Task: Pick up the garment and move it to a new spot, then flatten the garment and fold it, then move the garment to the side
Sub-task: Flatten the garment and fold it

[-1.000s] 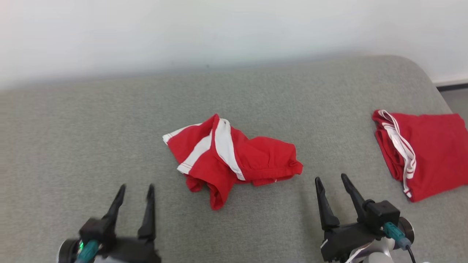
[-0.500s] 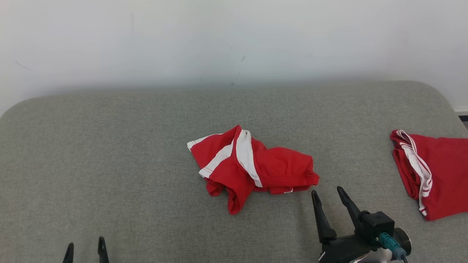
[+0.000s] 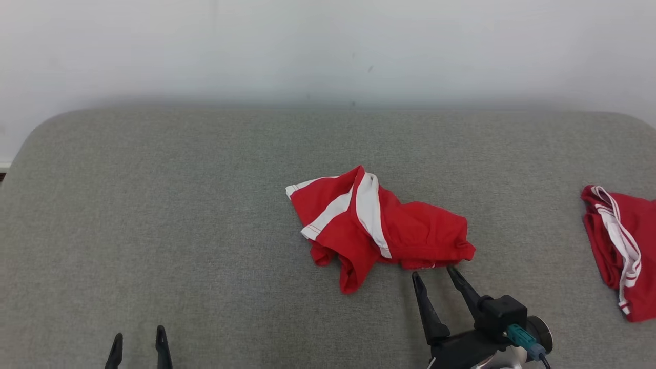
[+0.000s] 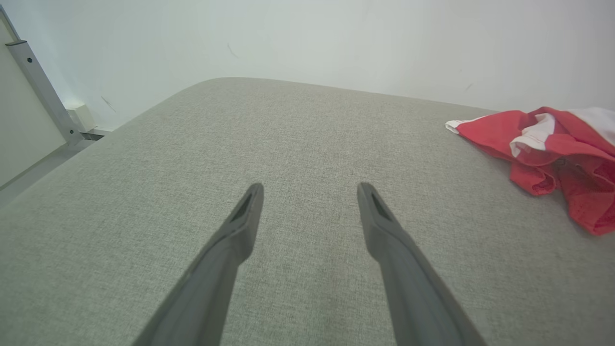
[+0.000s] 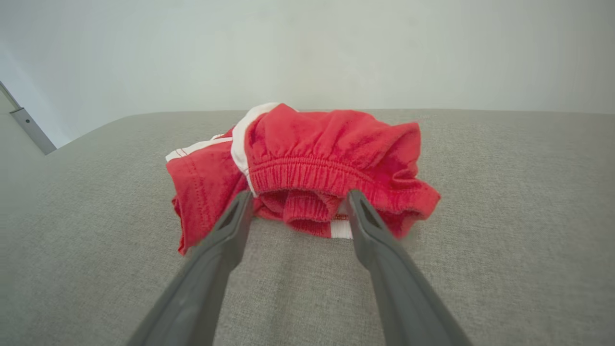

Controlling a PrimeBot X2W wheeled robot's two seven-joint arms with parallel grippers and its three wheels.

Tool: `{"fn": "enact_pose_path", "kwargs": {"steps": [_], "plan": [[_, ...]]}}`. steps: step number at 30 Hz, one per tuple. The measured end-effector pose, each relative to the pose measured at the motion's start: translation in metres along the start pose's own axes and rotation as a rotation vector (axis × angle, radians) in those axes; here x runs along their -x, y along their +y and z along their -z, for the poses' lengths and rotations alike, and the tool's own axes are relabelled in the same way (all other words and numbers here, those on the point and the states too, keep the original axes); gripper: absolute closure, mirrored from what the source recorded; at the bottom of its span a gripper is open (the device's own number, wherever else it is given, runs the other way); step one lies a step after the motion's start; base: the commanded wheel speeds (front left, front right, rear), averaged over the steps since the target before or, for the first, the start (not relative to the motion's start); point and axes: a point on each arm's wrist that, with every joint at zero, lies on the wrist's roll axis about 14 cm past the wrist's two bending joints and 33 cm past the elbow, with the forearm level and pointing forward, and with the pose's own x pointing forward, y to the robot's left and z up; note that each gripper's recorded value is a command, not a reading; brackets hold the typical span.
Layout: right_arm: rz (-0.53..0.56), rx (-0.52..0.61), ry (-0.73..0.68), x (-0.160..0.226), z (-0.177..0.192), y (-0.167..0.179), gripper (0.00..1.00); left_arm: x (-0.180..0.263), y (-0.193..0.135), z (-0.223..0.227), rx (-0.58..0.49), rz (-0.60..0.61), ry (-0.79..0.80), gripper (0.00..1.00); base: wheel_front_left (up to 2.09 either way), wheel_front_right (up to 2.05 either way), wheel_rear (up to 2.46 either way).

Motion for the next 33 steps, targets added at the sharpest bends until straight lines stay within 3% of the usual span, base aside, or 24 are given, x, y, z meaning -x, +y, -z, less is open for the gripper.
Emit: {"fn": "enact_pose_path", "kwargs": {"steps": [13, 21, 22, 23, 24, 33], "plan": [[-0.121, -0.02, 0.076, -0.037, 0.023, 0.035, 0.0, 0.008, 0.015, 0.01, 0.012, -0.068, 0.034, 0.0, 0.0, 0.0, 0.0], [-0.157, -0.042, 0.057, -0.055, 0.019, 0.047, 0.01, 0.013, 0.026, 0.018, 0.015, -0.109, 0.062, 0.0, 0.0, 0.0, 0.0], [-0.154, -0.049, 0.047, -0.057, 0.016, 0.047, 0.36, 0.014, 0.026, 0.019, 0.014, -0.113, 0.064, 0.0, 0.0, 0.0, 0.0], [-0.154, -0.049, 0.047, -0.057, 0.016, 0.047, 0.8, 0.014, 0.026, 0.019, 0.014, -0.113, 0.064, 0.0, 0.0, 0.0, 0.0], [-0.147, -0.059, 0.035, -0.059, 0.012, 0.045, 1.0, 0.014, 0.027, 0.019, 0.014, -0.115, 0.065, 0.0, 0.0, 0.0, 0.0], [-0.067, -0.085, -0.114, -0.068, -0.036, 0.017, 1.0, 0.007, 0.013, 0.017, 0.022, -0.078, 0.058, 0.0, 0.0, 0.0, 0.0]]}}
